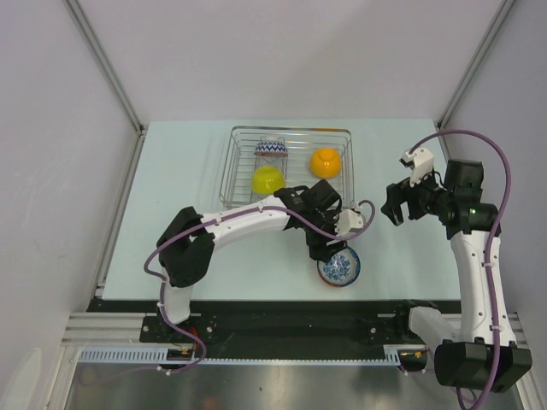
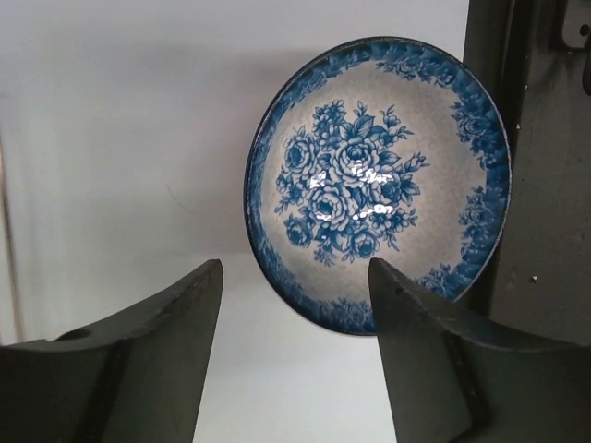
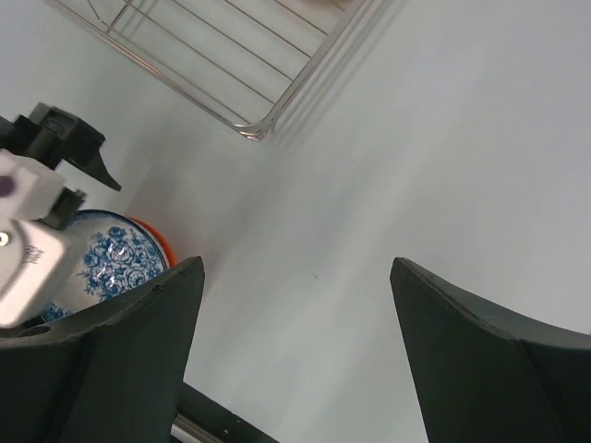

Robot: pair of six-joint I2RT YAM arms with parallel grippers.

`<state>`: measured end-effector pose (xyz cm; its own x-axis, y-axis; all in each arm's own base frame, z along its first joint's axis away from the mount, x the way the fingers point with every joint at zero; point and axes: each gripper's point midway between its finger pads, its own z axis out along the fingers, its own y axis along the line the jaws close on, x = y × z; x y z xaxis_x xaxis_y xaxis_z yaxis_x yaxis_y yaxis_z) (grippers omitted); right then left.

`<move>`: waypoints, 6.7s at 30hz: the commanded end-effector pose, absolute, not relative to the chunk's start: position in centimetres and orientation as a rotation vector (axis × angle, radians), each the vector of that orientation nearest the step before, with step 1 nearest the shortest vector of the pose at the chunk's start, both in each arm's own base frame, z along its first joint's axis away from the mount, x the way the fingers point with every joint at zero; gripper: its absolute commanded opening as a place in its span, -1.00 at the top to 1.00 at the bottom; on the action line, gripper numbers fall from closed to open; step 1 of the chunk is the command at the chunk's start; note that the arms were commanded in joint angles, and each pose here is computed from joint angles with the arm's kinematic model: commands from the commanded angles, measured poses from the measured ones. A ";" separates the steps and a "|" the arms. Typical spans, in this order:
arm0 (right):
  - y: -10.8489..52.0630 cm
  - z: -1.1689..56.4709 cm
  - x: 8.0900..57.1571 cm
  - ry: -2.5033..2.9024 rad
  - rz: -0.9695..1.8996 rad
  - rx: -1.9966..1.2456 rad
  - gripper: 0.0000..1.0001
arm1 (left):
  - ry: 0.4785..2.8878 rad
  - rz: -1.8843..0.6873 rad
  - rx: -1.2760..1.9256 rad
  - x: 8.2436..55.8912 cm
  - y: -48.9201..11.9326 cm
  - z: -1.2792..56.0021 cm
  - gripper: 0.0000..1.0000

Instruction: Load the bowls into the dish rack

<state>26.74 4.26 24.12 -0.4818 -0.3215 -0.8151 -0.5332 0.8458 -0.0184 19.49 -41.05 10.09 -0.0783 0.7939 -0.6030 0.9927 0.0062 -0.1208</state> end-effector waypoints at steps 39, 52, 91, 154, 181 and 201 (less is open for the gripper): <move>5.3 25.8 27.6 2.065 0.455 -0.539 -0.80 | 1.734 -0.743 1.729 20.6 -42.9 20.7 0.99; 7.3 27.7 27.7 1.962 0.952 -0.450 -0.84 | 1.601 -0.684 1.319 27.4 -38.6 30.6 0.99; 19.5 35.2 29.6 1.674 1.669 -0.807 -1.00 | 1.406 -0.765 1.243 33.9 -36.6 35.8 0.99; 20.4 33.6 28.6 1.756 1.655 -0.736 -0.30 | 1.408 -0.744 1.240 34.6 -36.3 35.5 0.99; 20.7 34.1 29.1 1.742 1.657 -0.708 1.00 | 1.424 -0.782 1.212 34.1 -36.2 35.8 -0.31; 19.4 28.1 36.5 2.036 1.023 -0.529 1.00 | 1.614 -0.430 1.062 36.7 -25.9 36.1 -0.18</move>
